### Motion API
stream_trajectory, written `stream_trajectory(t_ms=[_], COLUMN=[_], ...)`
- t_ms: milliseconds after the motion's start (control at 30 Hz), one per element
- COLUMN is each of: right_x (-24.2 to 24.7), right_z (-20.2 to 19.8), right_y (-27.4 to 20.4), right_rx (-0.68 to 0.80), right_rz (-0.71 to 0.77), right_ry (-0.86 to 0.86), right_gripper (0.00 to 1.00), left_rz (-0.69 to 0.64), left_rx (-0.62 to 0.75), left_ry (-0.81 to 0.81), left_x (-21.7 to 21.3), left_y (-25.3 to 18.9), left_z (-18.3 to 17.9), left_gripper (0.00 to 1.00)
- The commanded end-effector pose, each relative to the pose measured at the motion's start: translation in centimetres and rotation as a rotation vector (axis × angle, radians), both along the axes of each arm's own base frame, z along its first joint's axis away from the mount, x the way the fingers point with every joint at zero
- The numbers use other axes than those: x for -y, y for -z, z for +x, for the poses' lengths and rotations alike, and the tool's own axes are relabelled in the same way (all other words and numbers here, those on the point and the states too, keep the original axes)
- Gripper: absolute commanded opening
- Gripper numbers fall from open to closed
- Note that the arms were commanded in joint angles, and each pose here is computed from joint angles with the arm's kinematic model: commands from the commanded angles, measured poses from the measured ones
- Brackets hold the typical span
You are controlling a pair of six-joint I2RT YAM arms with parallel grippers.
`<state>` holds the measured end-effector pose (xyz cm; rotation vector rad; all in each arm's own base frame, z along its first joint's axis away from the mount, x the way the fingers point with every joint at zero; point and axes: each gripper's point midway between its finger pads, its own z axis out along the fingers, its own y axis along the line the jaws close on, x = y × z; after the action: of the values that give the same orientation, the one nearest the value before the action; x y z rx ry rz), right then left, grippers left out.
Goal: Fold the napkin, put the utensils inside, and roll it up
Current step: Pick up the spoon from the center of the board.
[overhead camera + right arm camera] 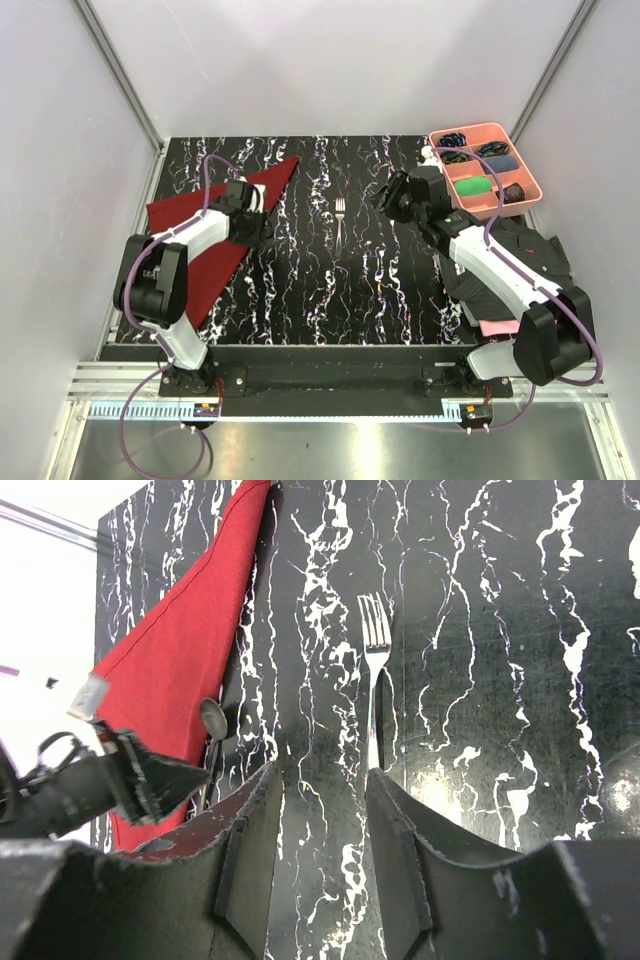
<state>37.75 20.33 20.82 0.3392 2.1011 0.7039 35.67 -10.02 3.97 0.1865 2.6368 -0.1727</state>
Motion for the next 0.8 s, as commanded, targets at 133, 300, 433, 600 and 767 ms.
stream_trajectory(t_ms=[133, 300, 433, 600, 767], right_x=[-0.6, -0.3, 0.2, 0.3, 0.1], right_z=[0.4, 0.2, 0.2, 0.2, 0.2], right_y=[-0.9, -1.3, -1.4, -1.5, -1.6], right_rx=[0.033, 0.040, 0.045, 0.045, 0.047], right_rz=[0.032, 0.041, 0.042, 0.049, 0.056], right_ry=[-0.042, -0.035, -0.021, -0.016, -0.024], right_gripper=[0.48, 0.48, 0.47, 0.48, 0.48], left_rz=[0.074, 0.102, 0.135, 0.132, 0.158], left_rx=[0.063, 0.027, 0.008, -0.021, -0.042], left_ry=[0.028, 0.022, 0.015, 0.024, 0.058], left_x=[-0.1, -0.4, -0.8, -0.3, 0.8], left_y=[-0.3, 1.0, 1.6, 2.5, 3.1], left_z=[3.5, 3.6, 3.0, 1.8, 0.9], left_gripper=[0.45, 0.38, 0.35, 0.34, 0.32])
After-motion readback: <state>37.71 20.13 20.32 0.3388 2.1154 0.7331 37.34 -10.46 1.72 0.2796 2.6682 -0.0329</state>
